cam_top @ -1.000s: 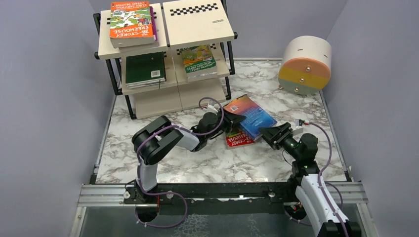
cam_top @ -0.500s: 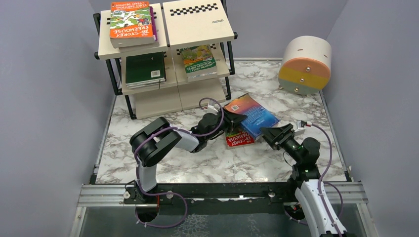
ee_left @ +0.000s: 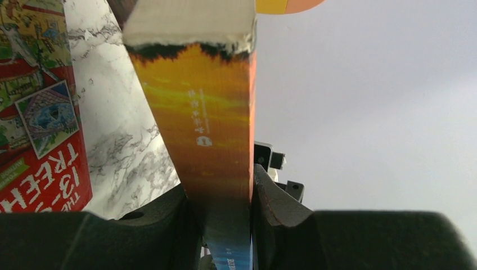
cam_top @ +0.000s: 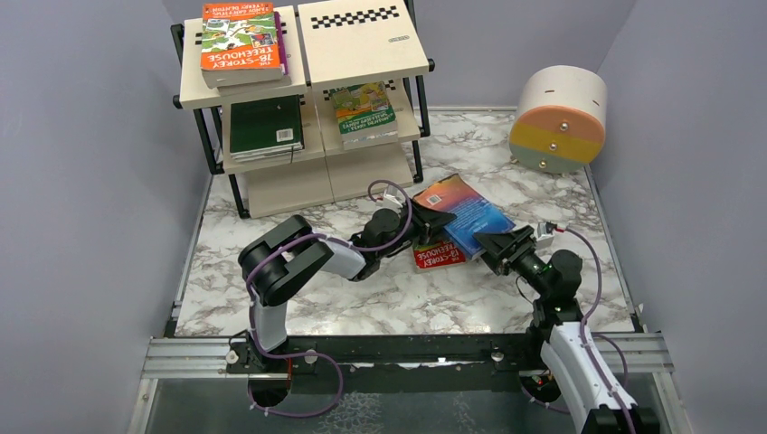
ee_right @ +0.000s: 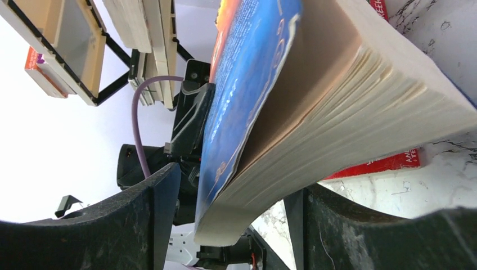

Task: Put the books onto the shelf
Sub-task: Pick up the book from the center of the board.

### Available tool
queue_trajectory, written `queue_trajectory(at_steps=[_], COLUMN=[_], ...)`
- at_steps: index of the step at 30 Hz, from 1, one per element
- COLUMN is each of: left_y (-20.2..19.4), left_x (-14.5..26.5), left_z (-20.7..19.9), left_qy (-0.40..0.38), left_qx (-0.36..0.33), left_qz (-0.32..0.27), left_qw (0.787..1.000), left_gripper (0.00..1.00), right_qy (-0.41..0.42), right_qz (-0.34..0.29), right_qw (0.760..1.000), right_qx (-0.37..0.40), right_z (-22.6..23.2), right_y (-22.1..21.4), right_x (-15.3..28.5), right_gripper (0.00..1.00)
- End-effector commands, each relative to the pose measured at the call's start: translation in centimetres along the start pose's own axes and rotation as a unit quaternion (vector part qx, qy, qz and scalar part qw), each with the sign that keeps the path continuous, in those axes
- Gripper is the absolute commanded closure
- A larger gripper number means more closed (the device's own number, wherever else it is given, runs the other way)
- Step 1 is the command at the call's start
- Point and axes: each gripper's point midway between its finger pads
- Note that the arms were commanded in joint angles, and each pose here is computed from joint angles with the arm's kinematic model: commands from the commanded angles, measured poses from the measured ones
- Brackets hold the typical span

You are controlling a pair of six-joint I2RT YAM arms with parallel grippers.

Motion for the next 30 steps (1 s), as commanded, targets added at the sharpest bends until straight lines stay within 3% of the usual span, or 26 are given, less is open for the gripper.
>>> queue_trajectory(at_steps=[1, 14, 22, 30], left_y=[-2.2, -2.8, -2.8, -3.0], left_x=[2.4, 5.8, 5.9, 4.7], left_z=[-12.0, -11.6, -11.1, -12.6], left_qy=[-0.181, -0.175, -0.168, -0.179], left_qx=[0.006, 0.017, 0.021, 0.025], left_qz=[0.05, 0.063, 0.065, 0.08], left_qw=[0.982, 0.982, 0.983, 0.98], left_gripper=[1.0, 1.0, 1.0, 1.0], right_qy=[0.027, 0.042, 0.058, 0.079], right_qz=[-0.019, -0.035, -0.036, -0.044], right_qw=[0.999, 0.998, 0.997, 0.992], right_qx=[0.012, 0.022, 0.035, 0.083], right_z=[0.8, 1.9, 3.3, 7.8], right_y=[0.9, 2.5, 2.7, 3.0], right_x=[-0.5, -2.0, -2.0, -1.3], right_gripper=[0.37, 0.53, 0.95, 0.99])
Point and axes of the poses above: each gripper's point midway between its finger pads, its own x axis back along the fingers, its own z axis along the line the jaws close on, y = z × x, and after that the axes turned 7 degrees about -x, right-handed
